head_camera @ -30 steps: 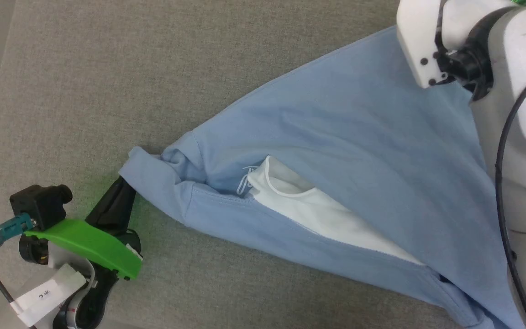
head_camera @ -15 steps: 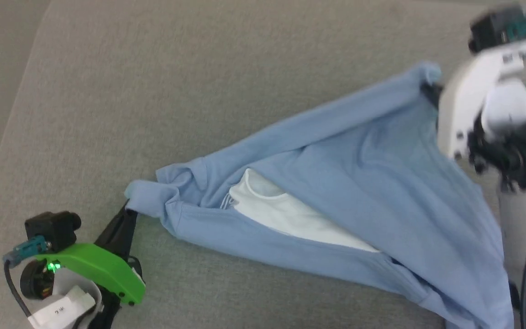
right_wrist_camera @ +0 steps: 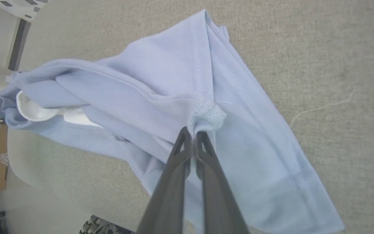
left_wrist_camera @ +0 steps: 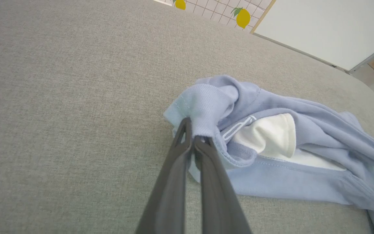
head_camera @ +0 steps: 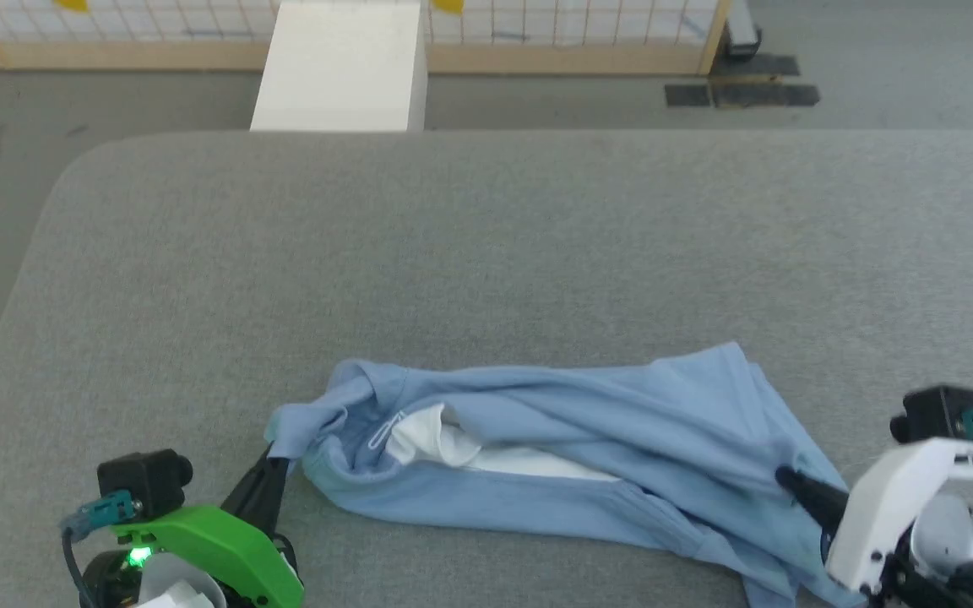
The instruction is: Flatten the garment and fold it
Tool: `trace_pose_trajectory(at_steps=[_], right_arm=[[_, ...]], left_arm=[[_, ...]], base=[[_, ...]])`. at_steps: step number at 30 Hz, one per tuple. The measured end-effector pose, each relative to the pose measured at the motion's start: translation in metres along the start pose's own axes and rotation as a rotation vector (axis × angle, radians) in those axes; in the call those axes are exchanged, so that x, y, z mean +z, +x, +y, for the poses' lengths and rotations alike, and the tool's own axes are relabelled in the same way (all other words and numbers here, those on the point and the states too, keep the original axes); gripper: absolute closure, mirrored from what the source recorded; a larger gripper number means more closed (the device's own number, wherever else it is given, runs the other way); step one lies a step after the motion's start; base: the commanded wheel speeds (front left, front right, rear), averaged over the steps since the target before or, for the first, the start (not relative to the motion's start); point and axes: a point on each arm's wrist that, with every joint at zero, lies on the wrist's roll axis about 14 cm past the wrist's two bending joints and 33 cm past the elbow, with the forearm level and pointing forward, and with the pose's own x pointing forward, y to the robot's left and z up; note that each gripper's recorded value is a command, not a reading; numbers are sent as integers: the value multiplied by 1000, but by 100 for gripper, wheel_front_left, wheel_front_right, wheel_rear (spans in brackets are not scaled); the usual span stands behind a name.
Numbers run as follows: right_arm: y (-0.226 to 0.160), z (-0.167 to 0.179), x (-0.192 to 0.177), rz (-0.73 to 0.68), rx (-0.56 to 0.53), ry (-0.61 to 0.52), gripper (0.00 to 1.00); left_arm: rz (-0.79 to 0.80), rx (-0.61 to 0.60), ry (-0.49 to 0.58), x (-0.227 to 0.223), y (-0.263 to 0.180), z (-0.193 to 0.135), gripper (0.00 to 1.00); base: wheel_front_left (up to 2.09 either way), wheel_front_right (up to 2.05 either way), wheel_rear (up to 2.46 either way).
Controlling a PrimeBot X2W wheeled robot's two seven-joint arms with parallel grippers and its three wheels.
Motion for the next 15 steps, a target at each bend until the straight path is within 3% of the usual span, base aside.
trace_pose_trajectory(at_steps=[3,6,10,15], right_arm=[[-12,-4,-11,-21,12,55,100],[-26,0,9,-120,36,67,100],[-42,21,60,-237,106,23,100],[-80,29,131,-364,94,-114,100]], left_arm=[[-9,-21,-1,1,-3,-8,100],[-84,-67,-23,21,-4,-21,100],[-200,-130,10,67,3,-34,100],[-367,-249,119,150,6,-68,100]], base=[[0,0,0],[0,0,0],[0,0,0],[0,0,0]])
